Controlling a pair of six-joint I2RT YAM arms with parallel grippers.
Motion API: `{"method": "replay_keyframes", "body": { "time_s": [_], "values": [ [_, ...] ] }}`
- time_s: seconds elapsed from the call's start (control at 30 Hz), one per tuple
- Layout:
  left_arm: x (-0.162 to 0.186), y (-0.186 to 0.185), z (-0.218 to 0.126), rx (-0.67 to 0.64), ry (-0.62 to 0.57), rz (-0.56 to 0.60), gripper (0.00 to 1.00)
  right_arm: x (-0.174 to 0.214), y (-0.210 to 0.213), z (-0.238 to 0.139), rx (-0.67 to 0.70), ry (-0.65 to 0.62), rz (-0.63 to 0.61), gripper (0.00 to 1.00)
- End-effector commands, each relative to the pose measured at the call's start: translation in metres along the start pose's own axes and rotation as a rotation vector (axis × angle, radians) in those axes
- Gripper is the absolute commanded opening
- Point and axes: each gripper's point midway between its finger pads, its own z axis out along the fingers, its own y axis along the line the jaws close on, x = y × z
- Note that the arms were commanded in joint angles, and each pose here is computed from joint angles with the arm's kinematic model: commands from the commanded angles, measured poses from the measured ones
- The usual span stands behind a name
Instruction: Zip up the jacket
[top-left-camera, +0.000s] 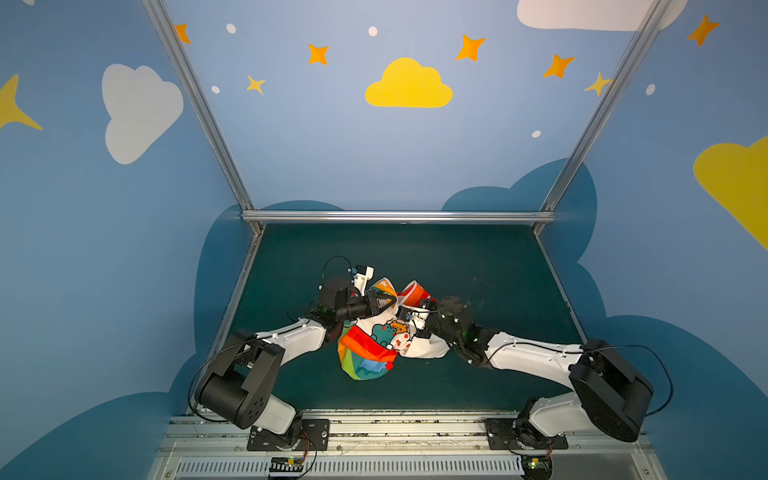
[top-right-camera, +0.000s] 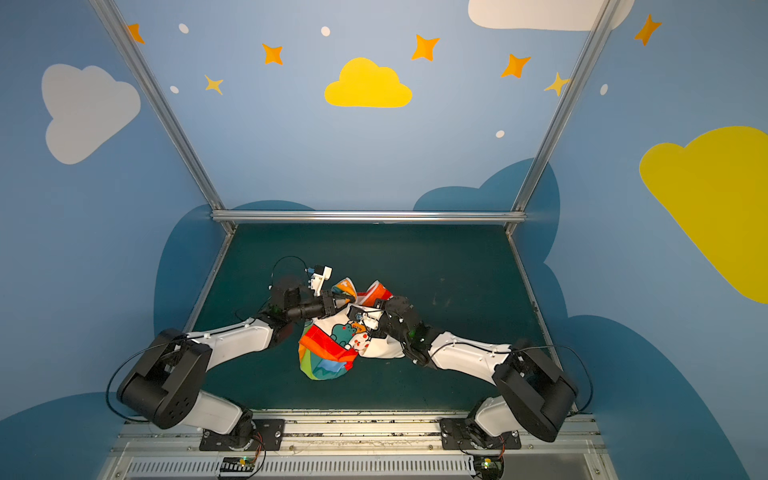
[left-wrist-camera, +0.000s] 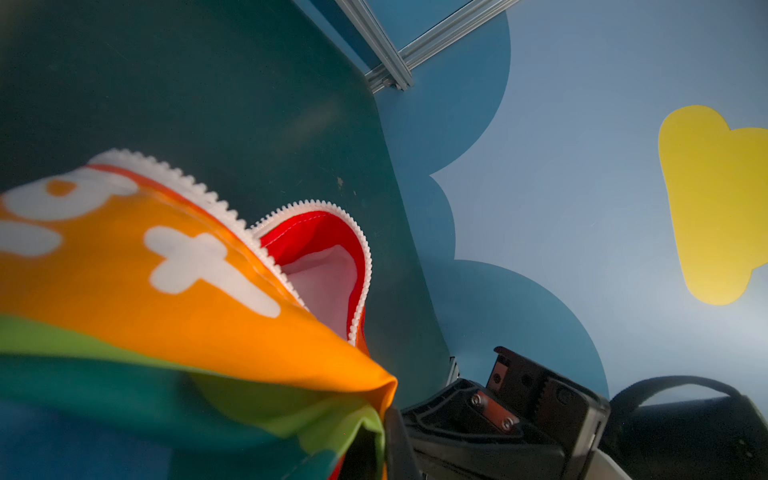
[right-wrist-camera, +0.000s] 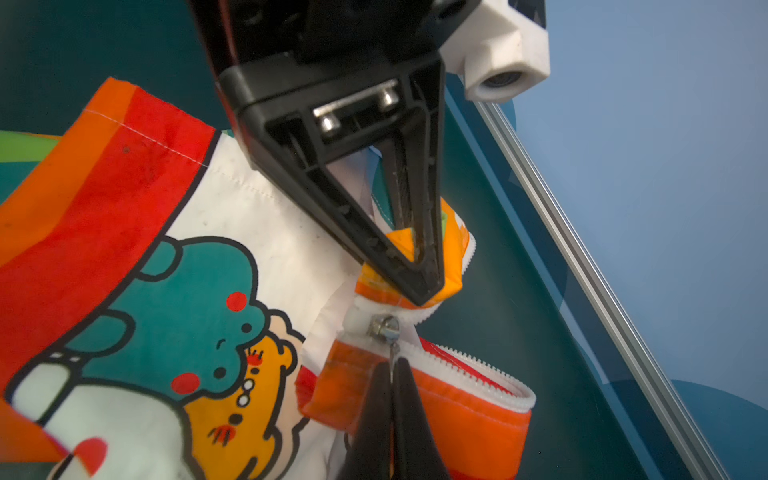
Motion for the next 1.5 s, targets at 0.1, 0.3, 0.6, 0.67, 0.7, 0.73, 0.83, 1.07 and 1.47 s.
{"method": "replay_keyframes", "body": {
  "time_s": [0.1,0.3,0.6,0.67,0.7,0.73,0.83,1.07,1.47],
  "values": [
    [0.001,-0.005,0.003,0.026,0.01,0.016,0.13,-0.019,-0.012,-0.005,0.015,-0.052,0.015,0.0],
    [0.003,-0.005,0.004,0.025,0.019,0.008,0.16,-0.021,-0.012,-0.006,0.015,-0.059,0.016,0.0],
    [0.005,-0.004,0.004,0.021,0.021,0.008,0.06,-0.021,-0.013,-0.006,0.018,-0.058,0.016,0.0],
    [0.006,-0.003,0.004,0.017,0.02,0.007,0.03,-0.02,-0.013,-0.005,0.016,-0.055,0.017,0.0],
    [0.006,-0.003,0.004,0.016,0.02,0.008,0.03,-0.018,-0.013,-0.005,0.016,-0.049,0.019,0.0],
    [0.006,-0.003,0.004,0.011,0.021,0.008,0.03,-0.018,-0.013,-0.005,0.019,-0.048,0.02,0.0],
    [0.008,0.0,0.001,-0.02,0.03,0.021,0.03,-0.023,-0.026,-0.005,0.049,-0.044,0.051,0.0],
    [0.019,-0.001,-0.01,-0.118,0.072,0.094,0.03,-0.012,-0.047,-0.001,0.054,0.038,0.188,0.0],
    [0.026,-0.014,-0.031,-0.138,0.074,0.136,0.03,0.008,-0.061,0.012,0.006,0.172,0.334,0.0]
  ]
}}
